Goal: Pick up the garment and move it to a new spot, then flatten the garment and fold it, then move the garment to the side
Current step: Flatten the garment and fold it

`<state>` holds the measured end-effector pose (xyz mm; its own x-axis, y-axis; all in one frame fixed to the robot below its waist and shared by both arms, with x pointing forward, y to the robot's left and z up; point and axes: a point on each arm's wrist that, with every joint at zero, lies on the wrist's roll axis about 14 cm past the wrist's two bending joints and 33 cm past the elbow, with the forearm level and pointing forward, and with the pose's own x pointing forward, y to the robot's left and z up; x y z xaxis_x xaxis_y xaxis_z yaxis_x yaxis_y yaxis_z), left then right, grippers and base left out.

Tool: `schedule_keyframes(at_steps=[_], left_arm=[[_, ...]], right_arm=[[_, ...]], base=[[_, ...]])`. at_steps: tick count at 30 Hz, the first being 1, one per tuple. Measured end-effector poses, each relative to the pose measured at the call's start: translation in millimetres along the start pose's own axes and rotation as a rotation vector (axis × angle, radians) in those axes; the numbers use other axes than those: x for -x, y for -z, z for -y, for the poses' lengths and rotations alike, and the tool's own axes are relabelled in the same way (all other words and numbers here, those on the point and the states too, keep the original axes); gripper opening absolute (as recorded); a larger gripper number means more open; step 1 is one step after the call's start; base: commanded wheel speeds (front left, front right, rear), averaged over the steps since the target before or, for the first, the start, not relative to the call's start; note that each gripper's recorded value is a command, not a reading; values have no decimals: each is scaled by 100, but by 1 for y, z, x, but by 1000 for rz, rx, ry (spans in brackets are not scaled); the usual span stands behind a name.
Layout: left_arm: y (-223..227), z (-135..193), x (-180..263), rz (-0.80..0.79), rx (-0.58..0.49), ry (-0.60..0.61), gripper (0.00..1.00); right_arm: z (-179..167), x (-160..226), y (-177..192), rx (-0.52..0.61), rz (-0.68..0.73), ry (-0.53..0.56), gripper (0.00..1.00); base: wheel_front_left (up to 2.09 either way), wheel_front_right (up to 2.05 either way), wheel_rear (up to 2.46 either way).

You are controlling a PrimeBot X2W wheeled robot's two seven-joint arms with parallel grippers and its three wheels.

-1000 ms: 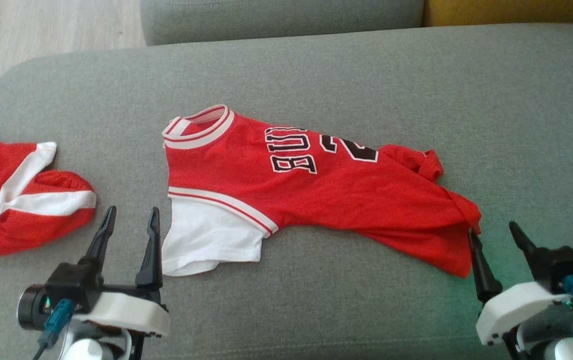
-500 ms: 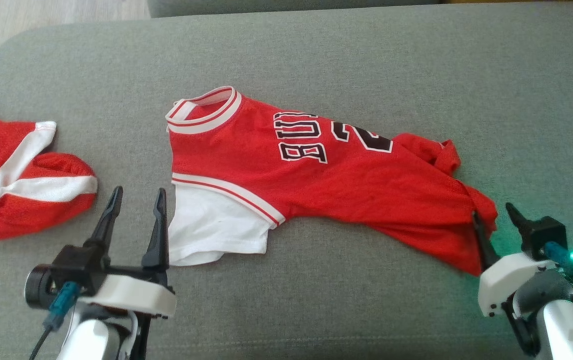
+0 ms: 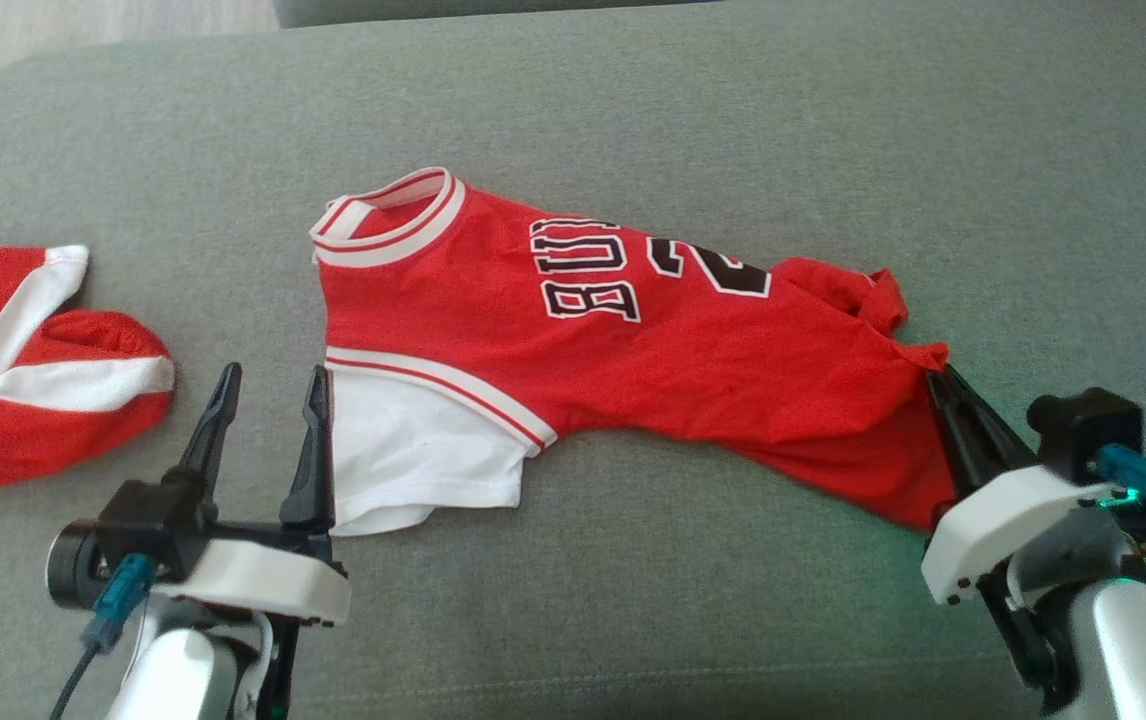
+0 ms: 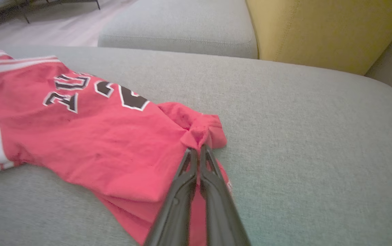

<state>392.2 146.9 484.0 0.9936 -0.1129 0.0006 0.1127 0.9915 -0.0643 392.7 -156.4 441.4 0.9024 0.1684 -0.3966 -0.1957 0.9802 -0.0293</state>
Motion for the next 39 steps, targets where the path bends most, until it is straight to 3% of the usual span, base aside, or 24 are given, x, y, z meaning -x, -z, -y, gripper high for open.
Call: schedule_keyframes(at_steps=[4,12,20,29,39], left_arm=[[1,5,-3,-1,5,14,100],[1,8,-5,2,11,29,100],[1,5,-11,3,6,27,100],[6,3,-25,1,21,22,100],[15,-6,-32,-16,23,-7,100]], right_arm=[[-7,11,-12,-127,9,-39,0],[-13,22,-44,-553,62,-166,0],[8,7,-73,-791,141,-236,0],[19,-48,-86,-872,137,-246,0],[16,-110,-91,-841,92,-221,0]], base=[[0,0,0],[0,0,0],[0,0,0],[0,0,0],[0,0,0]])
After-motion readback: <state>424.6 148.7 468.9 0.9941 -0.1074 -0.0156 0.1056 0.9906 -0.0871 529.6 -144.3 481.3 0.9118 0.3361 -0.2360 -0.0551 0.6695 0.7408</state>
